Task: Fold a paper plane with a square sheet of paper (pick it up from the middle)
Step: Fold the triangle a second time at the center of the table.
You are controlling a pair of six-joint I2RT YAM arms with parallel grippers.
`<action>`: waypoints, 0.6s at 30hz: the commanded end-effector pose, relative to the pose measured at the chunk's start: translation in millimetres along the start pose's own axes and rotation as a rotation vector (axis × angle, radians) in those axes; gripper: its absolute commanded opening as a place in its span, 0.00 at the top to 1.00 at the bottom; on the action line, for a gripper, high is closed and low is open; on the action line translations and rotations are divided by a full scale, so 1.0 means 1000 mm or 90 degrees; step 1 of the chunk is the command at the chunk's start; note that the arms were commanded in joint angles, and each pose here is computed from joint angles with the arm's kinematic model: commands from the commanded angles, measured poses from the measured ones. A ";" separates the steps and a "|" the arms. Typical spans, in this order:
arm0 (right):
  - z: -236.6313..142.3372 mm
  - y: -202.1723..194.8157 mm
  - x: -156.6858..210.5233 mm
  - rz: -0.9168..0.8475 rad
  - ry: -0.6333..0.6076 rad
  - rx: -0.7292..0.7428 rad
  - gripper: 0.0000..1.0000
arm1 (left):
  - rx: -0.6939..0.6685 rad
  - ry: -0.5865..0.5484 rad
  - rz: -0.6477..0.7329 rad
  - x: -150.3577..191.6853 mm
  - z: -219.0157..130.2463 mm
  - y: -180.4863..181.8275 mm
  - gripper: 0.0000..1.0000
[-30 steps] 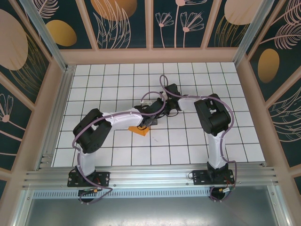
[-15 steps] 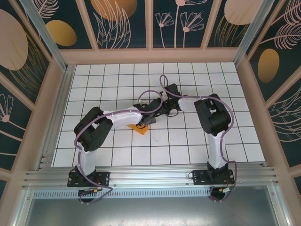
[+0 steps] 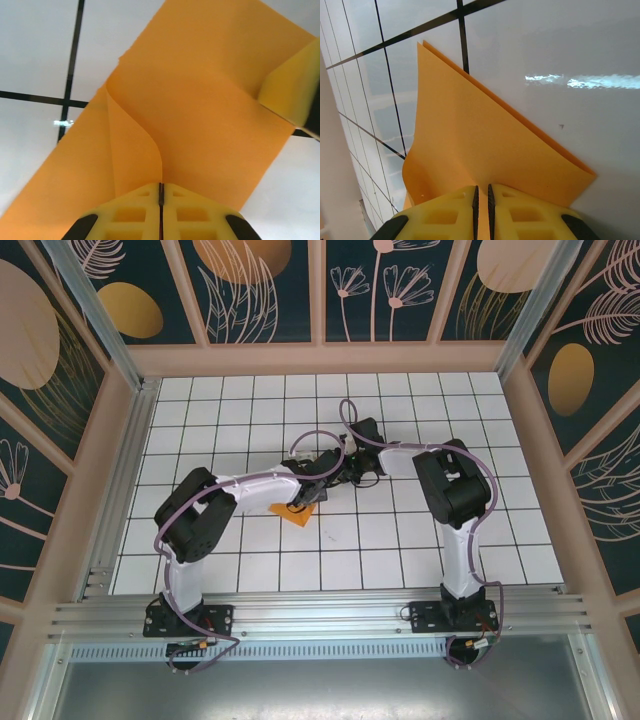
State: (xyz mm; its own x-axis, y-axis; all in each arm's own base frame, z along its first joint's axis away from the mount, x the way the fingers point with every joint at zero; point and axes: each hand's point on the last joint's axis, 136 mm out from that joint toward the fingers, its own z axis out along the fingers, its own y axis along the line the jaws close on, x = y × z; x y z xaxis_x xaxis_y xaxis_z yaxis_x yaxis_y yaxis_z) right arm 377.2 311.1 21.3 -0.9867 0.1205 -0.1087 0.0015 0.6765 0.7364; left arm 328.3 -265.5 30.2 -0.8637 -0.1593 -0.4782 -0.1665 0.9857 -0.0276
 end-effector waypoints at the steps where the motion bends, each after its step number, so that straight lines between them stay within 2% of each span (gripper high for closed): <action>1: 0.013 -0.035 0.024 0.034 0.047 0.065 0.82 | -0.031 -0.001 0.002 -0.003 -0.003 0.012 0.92; 7: 0.014 -0.035 0.023 0.035 0.047 0.066 0.82 | -0.028 0.005 0.000 -0.005 0.002 0.005 0.92; 12: 0.014 -0.035 0.023 0.033 0.048 0.065 0.82 | 0.008 0.020 -0.020 -0.005 0.005 -0.008 0.91; 18: 0.014 -0.032 0.022 0.029 0.046 0.060 0.82 | -0.013 0.023 -0.035 -0.005 0.009 -0.001 0.91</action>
State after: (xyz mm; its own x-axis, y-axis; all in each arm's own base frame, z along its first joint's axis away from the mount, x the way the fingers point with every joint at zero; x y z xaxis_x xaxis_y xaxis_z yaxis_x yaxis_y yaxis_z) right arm 377.2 311.0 21.3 -0.9869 0.1177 -0.1107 -0.0016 0.6777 0.7353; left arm 333.1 -268.6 26.5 -0.8734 -0.1825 -0.4516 -0.1858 0.9819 -0.0375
